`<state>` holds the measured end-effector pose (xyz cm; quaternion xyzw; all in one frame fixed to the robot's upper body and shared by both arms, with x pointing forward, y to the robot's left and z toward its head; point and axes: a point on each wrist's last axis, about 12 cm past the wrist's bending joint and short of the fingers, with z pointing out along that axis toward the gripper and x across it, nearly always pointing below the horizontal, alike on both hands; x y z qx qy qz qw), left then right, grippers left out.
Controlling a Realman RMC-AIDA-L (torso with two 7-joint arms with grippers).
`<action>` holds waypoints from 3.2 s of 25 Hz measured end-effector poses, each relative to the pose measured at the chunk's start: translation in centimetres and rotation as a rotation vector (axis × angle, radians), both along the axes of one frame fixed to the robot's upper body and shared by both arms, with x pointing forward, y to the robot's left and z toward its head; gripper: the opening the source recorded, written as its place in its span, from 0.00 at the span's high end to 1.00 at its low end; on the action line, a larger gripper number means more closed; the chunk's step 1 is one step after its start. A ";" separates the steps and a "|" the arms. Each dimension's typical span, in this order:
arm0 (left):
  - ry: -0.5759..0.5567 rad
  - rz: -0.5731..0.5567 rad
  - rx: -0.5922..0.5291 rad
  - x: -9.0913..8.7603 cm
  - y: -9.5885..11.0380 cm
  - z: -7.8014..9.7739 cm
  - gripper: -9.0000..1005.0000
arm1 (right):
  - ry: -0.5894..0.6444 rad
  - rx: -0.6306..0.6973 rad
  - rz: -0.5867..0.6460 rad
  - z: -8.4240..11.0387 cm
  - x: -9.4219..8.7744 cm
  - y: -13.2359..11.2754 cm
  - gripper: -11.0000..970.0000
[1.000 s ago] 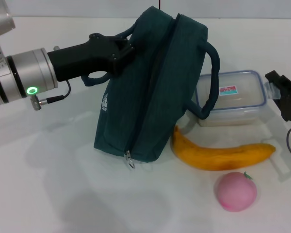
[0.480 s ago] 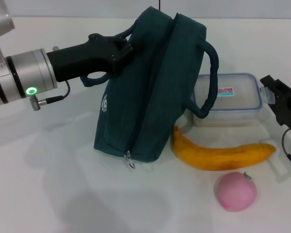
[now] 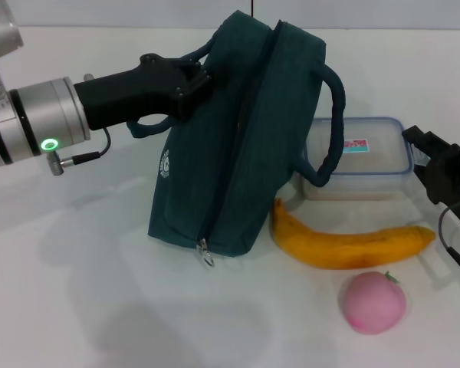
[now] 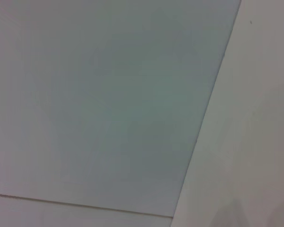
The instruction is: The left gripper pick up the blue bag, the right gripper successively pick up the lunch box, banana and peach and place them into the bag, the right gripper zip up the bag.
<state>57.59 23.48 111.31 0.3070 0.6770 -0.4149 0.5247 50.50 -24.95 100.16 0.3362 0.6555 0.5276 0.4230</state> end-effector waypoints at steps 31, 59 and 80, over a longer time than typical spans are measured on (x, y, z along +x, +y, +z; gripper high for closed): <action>-0.002 0.009 -0.007 0.1 0.1 0.1 0.96 | -0.224 -0.157 0.016 2.1 1.4 -0.2 0.82; -0.016 0.013 -0.045 -0.2 0.2 0.2 0.96 | -0.720 -0.361 0.209 9.6 4.8 -3.2 0.89; -0.009 0.013 -0.045 -0.1 -0.5 -0.5 0.96 | -0.907 -0.240 0.452 15.5 9.9 5.5 0.89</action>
